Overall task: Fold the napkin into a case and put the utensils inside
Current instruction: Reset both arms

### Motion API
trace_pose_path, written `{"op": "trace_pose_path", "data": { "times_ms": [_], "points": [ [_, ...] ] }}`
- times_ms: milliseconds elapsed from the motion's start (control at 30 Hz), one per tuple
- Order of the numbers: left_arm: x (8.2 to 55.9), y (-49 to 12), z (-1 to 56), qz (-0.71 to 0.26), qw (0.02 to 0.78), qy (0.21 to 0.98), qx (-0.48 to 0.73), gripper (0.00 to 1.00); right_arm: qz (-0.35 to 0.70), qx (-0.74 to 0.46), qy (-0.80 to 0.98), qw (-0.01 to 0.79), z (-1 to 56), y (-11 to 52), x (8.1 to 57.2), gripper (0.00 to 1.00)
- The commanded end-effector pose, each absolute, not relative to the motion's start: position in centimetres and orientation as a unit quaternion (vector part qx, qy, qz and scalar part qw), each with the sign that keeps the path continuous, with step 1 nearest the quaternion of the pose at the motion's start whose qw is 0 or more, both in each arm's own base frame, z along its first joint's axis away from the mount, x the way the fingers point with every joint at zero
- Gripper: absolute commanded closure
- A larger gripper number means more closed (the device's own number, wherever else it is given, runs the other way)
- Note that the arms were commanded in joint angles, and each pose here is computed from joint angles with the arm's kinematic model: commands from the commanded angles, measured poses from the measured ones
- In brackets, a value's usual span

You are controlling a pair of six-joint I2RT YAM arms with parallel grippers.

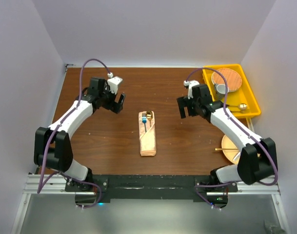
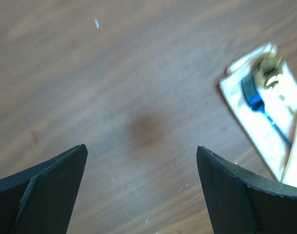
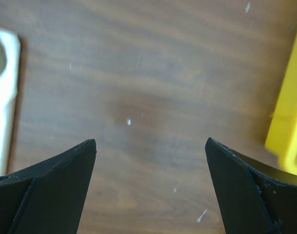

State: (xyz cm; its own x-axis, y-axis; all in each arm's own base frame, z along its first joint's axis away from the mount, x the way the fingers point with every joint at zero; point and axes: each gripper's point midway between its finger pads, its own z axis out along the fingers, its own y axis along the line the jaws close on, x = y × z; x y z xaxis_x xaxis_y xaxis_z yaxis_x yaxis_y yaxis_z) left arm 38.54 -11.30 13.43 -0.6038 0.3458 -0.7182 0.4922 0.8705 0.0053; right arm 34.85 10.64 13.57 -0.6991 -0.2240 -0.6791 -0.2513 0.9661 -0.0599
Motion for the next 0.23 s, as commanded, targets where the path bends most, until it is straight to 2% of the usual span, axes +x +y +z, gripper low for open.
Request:
{"op": "trace_pose_path", "data": {
  "times_ms": [0, 200],
  "points": [
    [37.0, -10.8, 11.9, -0.094, 0.367, 0.893, 0.242, 0.00, 0.047, -0.132, 0.910, 0.390, 14.6, 10.9, 33.5, 0.02],
    [37.5, -10.7, 13.0, -0.094, 0.397, 0.886, 0.220, 0.00, 0.036, -0.124, 0.908, 0.399, 14.9, 9.7, 32.7, 0.02]
  ]
}}
